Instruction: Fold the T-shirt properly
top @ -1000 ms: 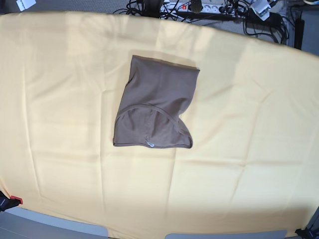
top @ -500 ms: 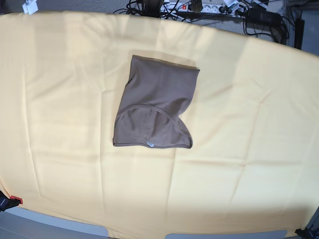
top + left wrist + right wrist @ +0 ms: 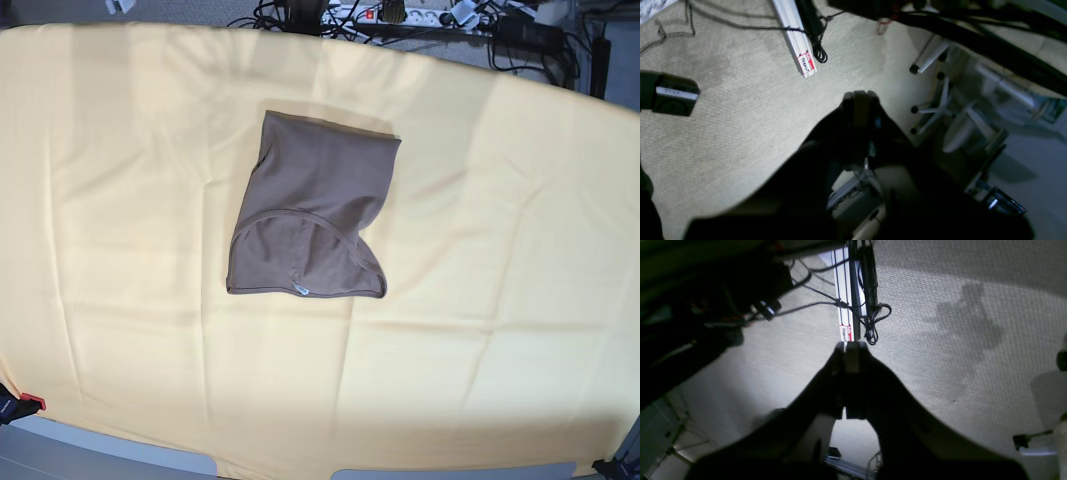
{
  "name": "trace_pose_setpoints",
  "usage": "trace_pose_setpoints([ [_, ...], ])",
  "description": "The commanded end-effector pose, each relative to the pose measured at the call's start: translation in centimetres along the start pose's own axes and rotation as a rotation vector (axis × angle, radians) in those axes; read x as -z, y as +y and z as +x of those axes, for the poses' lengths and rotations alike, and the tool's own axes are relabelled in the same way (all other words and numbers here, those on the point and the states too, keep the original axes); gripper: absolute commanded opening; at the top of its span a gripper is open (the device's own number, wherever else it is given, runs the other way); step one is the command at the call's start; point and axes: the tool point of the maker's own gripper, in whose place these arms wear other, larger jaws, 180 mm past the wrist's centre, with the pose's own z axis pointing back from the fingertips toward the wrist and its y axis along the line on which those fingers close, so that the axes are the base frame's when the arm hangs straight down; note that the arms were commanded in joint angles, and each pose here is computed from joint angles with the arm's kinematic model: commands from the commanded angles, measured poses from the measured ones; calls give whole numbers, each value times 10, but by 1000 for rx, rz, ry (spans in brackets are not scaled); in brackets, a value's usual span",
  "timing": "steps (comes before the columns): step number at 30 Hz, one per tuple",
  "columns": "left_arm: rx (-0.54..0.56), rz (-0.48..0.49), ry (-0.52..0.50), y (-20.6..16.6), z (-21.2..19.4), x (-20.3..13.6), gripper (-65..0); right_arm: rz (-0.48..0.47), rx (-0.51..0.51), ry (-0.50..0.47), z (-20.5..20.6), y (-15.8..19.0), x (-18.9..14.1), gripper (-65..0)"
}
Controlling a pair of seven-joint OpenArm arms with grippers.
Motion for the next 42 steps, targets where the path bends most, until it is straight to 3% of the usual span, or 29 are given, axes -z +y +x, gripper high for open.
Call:
trace_pose_setpoints([
  [1,-8,0,3,3,-4,-1,-650,-2,-13,15,-9,-2,1,-650],
  [4,-52,17,-3,14,-10,4,-650,9,-62,67,-30,3,18,-650],
  [10,-78,73,-67,35,-9,8,-650,-147,-164,99,-53,-14,41,-650],
  [16,-8,152,-228,47,2,28,-650,-250,-254,-1,-30,-19,56,-650],
  [20,-48,240,-292,61,7,50,-650,-305,-356,-102,-10,-12,62,-650],
  [24,-67,331,-272,71,8,74,-650,-300,-339,-130,-5,0,69,-650],
  [28,75,312,-276,51,22,96,-650,-271,-322,-141,-4,16,78,-650],
  [33,153,390,-240,33,21,122,-650,-236,-340,-149,1,34,87,-650],
  [42,99,298,-266,-16,25,155,-650,-190,-460,-148,5,68,103,-650],
])
